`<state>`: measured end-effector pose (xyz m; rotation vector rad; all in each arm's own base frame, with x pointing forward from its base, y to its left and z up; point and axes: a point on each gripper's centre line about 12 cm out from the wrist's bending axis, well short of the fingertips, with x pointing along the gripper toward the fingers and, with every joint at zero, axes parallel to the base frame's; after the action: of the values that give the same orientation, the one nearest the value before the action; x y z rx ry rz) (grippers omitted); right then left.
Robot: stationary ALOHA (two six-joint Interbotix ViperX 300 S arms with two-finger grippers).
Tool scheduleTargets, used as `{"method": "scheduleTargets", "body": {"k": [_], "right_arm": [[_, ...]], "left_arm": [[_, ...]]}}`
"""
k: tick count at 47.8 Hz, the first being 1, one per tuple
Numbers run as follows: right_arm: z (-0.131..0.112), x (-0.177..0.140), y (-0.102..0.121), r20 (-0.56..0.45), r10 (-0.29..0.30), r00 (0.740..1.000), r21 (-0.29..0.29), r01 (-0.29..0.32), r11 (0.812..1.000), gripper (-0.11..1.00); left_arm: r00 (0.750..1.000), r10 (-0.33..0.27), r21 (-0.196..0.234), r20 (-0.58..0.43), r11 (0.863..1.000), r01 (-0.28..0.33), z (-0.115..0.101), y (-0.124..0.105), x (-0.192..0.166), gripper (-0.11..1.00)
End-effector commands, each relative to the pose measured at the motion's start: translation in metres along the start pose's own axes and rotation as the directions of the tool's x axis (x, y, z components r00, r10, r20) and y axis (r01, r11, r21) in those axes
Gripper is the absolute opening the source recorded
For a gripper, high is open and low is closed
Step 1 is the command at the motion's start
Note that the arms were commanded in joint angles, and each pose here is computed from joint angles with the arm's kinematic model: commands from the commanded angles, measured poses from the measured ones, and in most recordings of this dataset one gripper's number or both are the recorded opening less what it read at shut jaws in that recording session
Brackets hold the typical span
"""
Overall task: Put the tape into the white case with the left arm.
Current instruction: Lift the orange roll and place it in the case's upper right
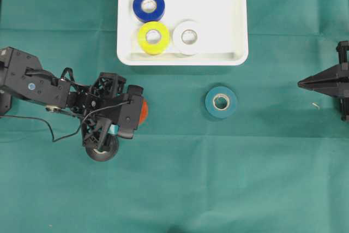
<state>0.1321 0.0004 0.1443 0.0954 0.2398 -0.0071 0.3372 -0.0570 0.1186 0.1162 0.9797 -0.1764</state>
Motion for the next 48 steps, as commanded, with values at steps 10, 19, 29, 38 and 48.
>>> {"method": "scheduleTargets", "body": {"k": [10, 19, 29, 38, 48], "right_arm": [[0.004, 0.001, 0.0, 0.009, 0.001, 1.0, -0.002, -0.001, 1.0, -0.09], [0.004, 0.001, 0.0, 0.009, 0.0, 1.0, -0.001, 0.0, 1.0, -0.09], [0.004, 0.001, 0.0, 0.011, 0.0, 1.0, -0.001, 0.0, 1.0, -0.09], [0.004, 0.001, 0.0, 0.009, 0.0, 1.0, -0.001, 0.0, 1.0, -0.09], [0.004, 0.001, 0.0, 0.009, 0.0, 1.0, -0.001, 0.0, 1.0, -0.09]], "left_arm": [[0.997, -0.01, 0.018, 0.082, 1.0, 0.009, 0.043, -0.005, -0.032, 0.25], [0.996, 0.011, -0.005, 0.089, 1.0, -0.01, 0.053, 0.007, -0.035, 0.25], [0.991, 0.076, -0.087, 0.11, 0.994, -0.067, 0.061, 0.045, -0.033, 0.25], [0.979, 0.148, -0.16, 0.137, 0.979, -0.126, 0.069, 0.087, -0.031, 0.25], [0.962, 0.235, -0.186, 0.14, 0.96, -0.208, 0.074, 0.141, -0.026, 0.25]]}}
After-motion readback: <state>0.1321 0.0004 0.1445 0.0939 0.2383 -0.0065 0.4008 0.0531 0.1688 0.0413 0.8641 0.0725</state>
